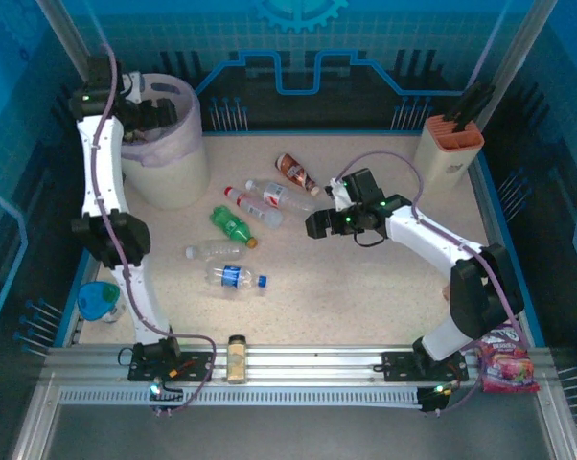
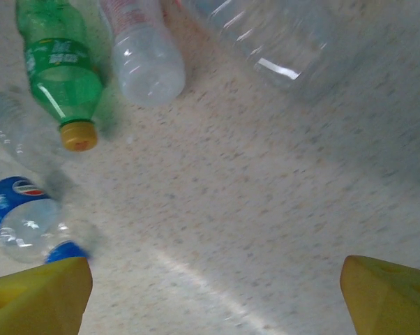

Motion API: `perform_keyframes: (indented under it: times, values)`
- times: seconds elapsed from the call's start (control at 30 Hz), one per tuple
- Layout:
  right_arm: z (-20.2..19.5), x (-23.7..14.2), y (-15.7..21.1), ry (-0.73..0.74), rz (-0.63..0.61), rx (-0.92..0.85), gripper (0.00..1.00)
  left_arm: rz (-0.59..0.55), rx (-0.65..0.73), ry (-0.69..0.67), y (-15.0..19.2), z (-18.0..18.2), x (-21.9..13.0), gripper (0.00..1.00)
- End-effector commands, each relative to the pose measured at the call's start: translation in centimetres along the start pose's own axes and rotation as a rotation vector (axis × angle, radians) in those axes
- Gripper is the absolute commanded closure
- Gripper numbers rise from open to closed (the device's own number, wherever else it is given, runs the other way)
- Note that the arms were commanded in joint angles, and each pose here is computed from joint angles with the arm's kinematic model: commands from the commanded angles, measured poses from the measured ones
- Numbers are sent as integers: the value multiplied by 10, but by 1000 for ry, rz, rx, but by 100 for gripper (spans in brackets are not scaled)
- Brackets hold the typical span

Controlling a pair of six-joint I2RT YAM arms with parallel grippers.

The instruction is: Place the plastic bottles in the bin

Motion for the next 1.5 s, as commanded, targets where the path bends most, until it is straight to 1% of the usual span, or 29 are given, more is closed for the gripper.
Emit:
perform_keyframes:
  times: [0.0,0.07,0.13,0.2,0.27,0.33,0.37,0.43,0.53,0.6,0.7,0.77,0.87,1.03,1.23,1.37,1.43,1.47]
  values:
    - [-13,-10,-25,172,-38,-245,10,-127,67,35,-5,-20,-74,1]
    - [-29,-5,-38,220,-40,-255,14,-141,97,6,1,-25,-92,1]
    - [-39,1,-51,210,-48,-248,17,-136,111,-15,9,-29,-104,1]
    - [-47,10,-64,185,-53,-240,22,-120,121,-16,22,-37,-113,1]
    - [-54,23,-77,185,-38,-234,25,-107,186,-27,45,-58,-117,1]
    - [-61,36,-88,191,-19,-222,31,-109,280,-56,71,-80,-121,1]
    - [-66,44,-92,188,-1,-205,33,-99,299,-37,84,-90,-121,1]
    - [-71,57,-100,161,16,-179,32,-84,271,57,105,-103,-124,1]
    - [-74,75,-110,148,30,-153,27,-49,246,221,143,-122,-120,1]
    - [-80,88,-113,167,43,-123,23,-28,204,328,166,-129,-114,1]
    - [-88,106,-115,173,92,-68,19,19,91,494,204,-134,-99,1]
    - [-90,119,-114,175,123,-59,19,60,8,541,227,-132,-86,1]
    - [-90,137,-109,179,158,-57,17,105,-59,548,251,-123,-73,1]
    - [-97,157,-104,197,201,-26,16,92,-127,567,268,-110,-66,1]
    - [-100,178,-99,177,220,7,19,121,-111,582,266,-117,-60,1]
    - [-100,182,-97,177,224,7,26,124,-125,589,265,-119,-57,1]
    - [-99,181,-97,176,219,-1,33,131,-131,588,266,-120,-56,1]
    - [-99,180,-97,175,214,-9,39,133,-134,588,266,-120,-55,1]
Point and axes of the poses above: each hand's point on the last joint's axis, 136 mm out from that joint toward the fingers, its own x axis out along the fingers, its own z axis along the line the jaws close on, y = z × x, the point moved 9 cm from there along -x, back along the fingers, and after that the axes turned 11 degrees about -x, right-handed, at the moved point
